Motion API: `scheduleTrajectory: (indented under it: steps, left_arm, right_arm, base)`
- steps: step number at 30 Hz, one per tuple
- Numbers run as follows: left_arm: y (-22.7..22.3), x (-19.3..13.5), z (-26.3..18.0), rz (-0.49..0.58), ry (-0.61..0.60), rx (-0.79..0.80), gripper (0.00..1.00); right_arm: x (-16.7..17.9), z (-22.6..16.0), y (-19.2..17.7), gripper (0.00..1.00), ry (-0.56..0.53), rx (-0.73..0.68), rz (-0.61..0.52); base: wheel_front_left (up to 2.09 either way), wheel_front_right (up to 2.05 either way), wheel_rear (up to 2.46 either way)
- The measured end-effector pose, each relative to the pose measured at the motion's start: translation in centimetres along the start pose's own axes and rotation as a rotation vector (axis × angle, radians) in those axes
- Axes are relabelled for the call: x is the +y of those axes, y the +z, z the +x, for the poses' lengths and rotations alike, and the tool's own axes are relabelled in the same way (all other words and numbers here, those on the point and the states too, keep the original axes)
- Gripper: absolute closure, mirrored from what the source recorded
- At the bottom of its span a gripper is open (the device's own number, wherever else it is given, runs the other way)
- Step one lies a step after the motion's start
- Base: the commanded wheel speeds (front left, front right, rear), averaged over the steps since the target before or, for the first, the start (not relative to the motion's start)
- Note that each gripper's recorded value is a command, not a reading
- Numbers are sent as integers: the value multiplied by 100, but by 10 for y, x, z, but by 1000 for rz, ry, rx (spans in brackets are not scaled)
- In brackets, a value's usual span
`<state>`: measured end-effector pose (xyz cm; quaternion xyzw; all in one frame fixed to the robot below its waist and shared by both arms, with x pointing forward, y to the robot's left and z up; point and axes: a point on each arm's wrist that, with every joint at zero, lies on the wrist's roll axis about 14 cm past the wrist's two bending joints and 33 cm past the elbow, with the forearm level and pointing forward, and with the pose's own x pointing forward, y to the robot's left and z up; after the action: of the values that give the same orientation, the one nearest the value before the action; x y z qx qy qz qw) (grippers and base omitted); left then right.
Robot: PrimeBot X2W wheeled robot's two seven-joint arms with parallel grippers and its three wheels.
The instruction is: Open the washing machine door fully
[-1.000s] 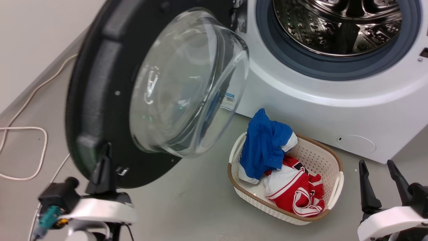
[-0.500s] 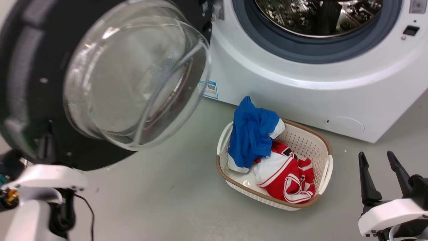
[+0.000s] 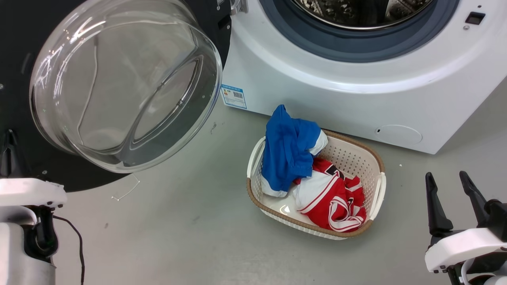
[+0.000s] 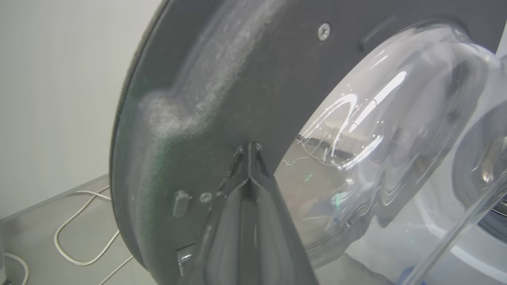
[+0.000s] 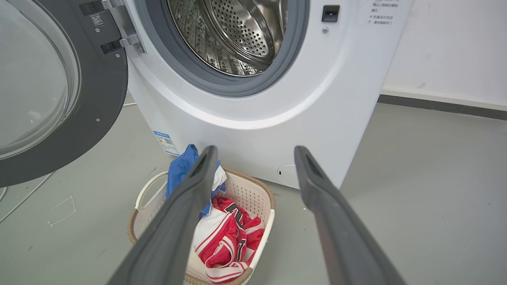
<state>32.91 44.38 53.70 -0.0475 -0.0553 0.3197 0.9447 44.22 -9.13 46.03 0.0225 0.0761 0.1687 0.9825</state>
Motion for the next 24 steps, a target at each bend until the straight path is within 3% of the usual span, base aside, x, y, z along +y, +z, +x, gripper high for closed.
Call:
scheduleTrajectory:
  steps: [12,24]
  left_arm:
    - [-4,-17,-52,-15,-47,-29,100]
    - [-30,-77,-113,-77,-245,47,100]
  right_arm:
    - [9,-16,13,0,6,-38,-21]
    - [13,-41,28,0,-10,-86,-32]
  base:
    - [0,0,0]
    - [0,0,0]
